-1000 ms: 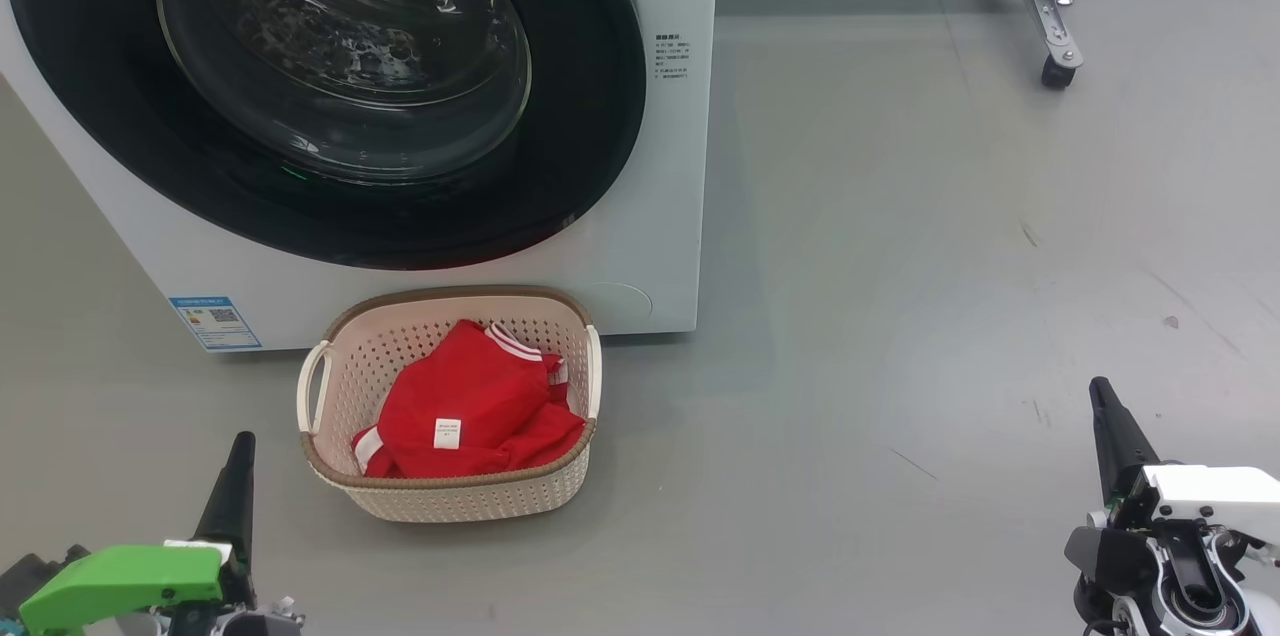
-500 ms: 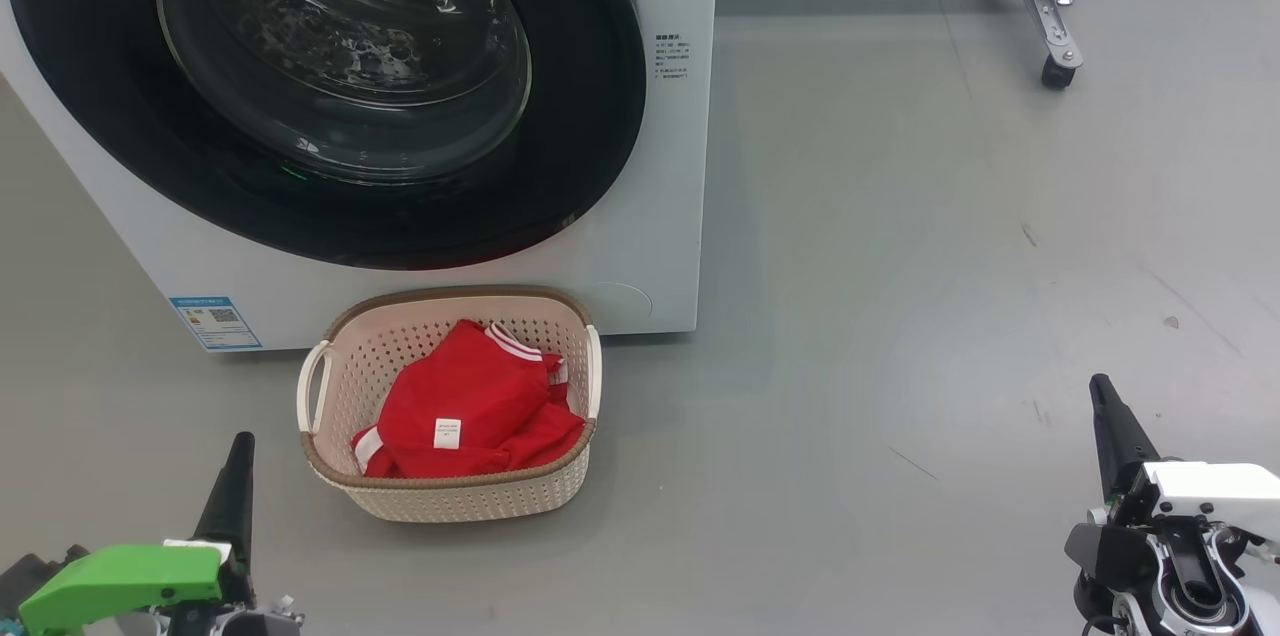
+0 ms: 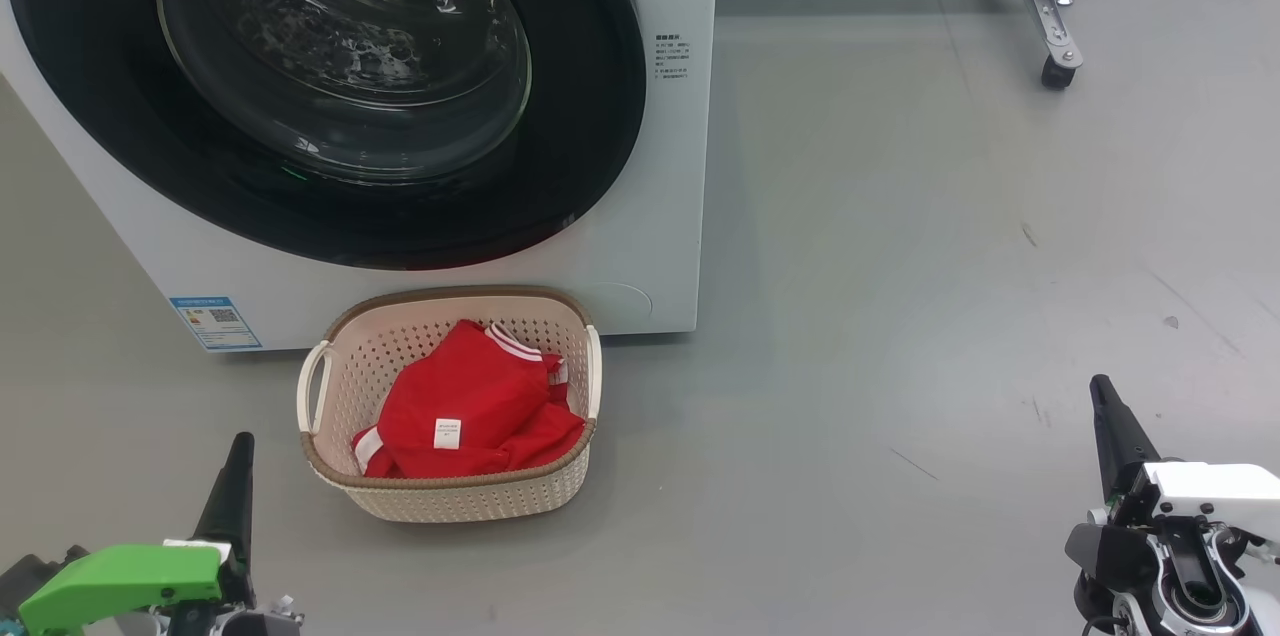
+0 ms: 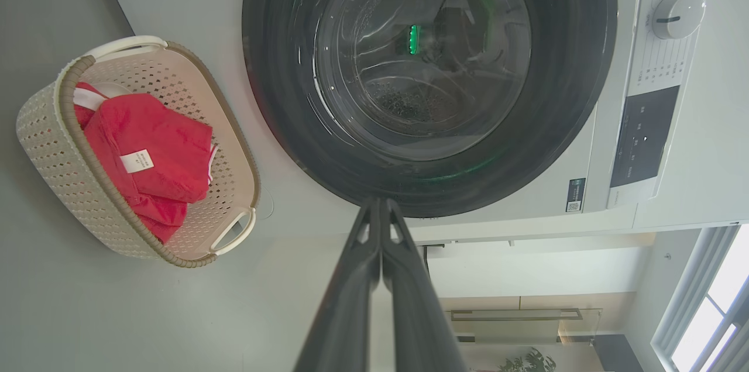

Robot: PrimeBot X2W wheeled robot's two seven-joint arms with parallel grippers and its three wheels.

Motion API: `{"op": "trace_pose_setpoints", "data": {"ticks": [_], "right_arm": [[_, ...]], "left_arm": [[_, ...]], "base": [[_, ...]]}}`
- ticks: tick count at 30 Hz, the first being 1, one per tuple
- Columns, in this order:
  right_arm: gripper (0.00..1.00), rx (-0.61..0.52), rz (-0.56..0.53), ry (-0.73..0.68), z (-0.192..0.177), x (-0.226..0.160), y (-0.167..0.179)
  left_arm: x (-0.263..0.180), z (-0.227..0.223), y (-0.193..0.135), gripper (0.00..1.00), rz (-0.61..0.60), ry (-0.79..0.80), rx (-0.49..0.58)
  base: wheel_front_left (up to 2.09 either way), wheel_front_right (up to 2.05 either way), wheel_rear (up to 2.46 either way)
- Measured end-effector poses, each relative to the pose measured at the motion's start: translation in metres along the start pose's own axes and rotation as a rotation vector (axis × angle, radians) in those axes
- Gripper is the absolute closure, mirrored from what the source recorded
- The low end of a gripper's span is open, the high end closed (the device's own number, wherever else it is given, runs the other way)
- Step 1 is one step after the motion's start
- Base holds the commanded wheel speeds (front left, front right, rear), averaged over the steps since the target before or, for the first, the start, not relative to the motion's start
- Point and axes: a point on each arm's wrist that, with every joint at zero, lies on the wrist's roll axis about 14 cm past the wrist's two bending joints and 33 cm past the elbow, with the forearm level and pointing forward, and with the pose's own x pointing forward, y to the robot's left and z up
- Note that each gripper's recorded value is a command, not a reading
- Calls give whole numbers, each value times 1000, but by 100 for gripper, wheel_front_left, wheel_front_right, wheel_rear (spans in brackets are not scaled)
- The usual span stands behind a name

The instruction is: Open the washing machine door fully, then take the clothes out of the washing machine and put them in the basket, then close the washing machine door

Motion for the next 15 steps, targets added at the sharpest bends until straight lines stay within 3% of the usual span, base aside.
{"op": "trace_pose_setpoints", "data": {"ticks": [15], "right_arm": [[100, 0, -1, 0, 0, 0, -1]], "left_arm": [[1, 0, -1, 100, -2, 2, -1]], "base": [[0, 0, 0]]}}
